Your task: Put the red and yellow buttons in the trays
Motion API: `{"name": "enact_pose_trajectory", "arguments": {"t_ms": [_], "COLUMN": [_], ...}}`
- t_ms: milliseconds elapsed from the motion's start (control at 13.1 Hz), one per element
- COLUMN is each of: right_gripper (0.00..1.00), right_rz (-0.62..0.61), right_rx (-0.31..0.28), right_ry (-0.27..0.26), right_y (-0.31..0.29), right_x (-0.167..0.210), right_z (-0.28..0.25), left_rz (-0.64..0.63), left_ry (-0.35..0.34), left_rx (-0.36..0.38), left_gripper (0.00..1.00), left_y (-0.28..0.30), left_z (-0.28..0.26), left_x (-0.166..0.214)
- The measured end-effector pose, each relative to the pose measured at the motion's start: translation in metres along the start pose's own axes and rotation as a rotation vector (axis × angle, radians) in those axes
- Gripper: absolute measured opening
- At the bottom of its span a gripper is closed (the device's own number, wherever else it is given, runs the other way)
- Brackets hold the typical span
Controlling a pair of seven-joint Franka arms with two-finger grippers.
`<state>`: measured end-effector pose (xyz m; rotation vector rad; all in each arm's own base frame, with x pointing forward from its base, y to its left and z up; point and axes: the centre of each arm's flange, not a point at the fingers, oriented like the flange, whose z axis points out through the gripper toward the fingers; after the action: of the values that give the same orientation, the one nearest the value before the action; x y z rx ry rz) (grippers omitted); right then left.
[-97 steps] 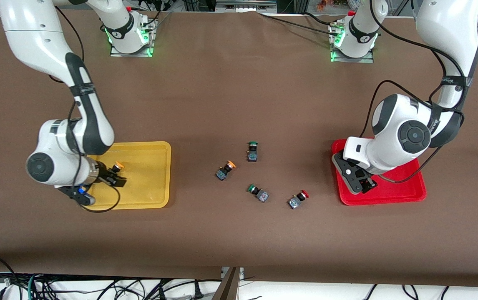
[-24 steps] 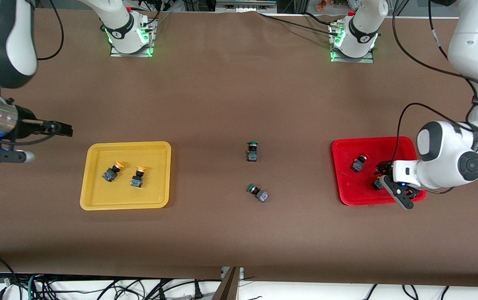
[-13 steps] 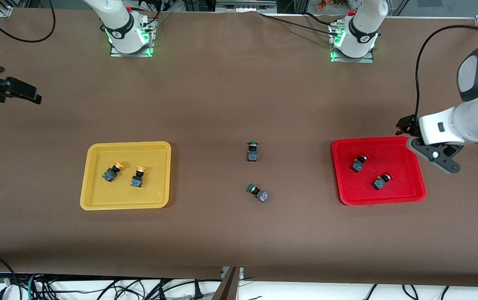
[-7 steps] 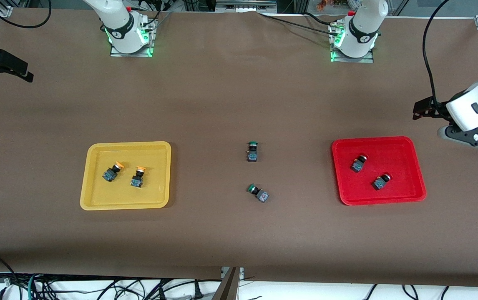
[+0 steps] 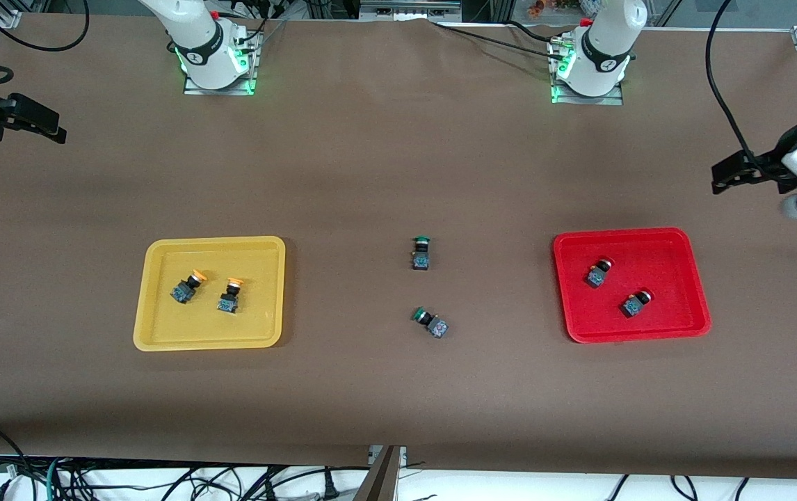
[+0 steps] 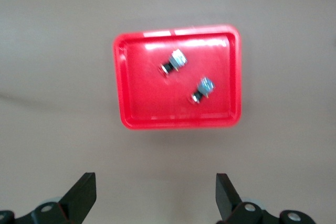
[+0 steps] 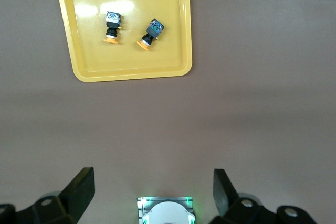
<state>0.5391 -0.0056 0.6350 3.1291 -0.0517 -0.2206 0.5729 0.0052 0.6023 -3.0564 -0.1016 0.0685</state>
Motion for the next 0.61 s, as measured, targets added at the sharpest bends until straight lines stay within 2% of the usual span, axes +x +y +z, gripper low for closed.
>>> {"name": "enact_pose_trajectory", "arguments": {"t_ms": [77,306,612], "right_gripper": [1.0,1.0,1.0], "right_rz": [0.001,0.003,0.002], "right_rx": [0.0,-0.001,-0.001], "right_ry": [-0.002,-0.006,-0.007], "right_y": [0.0,0.001,0.001], "right_x": [0.001,0.003,0.003], "right_z": [0.001,0.003,0.004], "left_rz": [-0.027,-0.053,-0.06], "left_ry": [0.023,0.028,0.022], "left_rx": [-0.006,-0.039,-0.047], "left_gripper": [1.0,1.0,1.0], "left_y": [-0.008,-0.014,-0.013], "left_z": [0.002,0.006,0.008], "left_x": [-0.008,-0.029,-0.031]}}
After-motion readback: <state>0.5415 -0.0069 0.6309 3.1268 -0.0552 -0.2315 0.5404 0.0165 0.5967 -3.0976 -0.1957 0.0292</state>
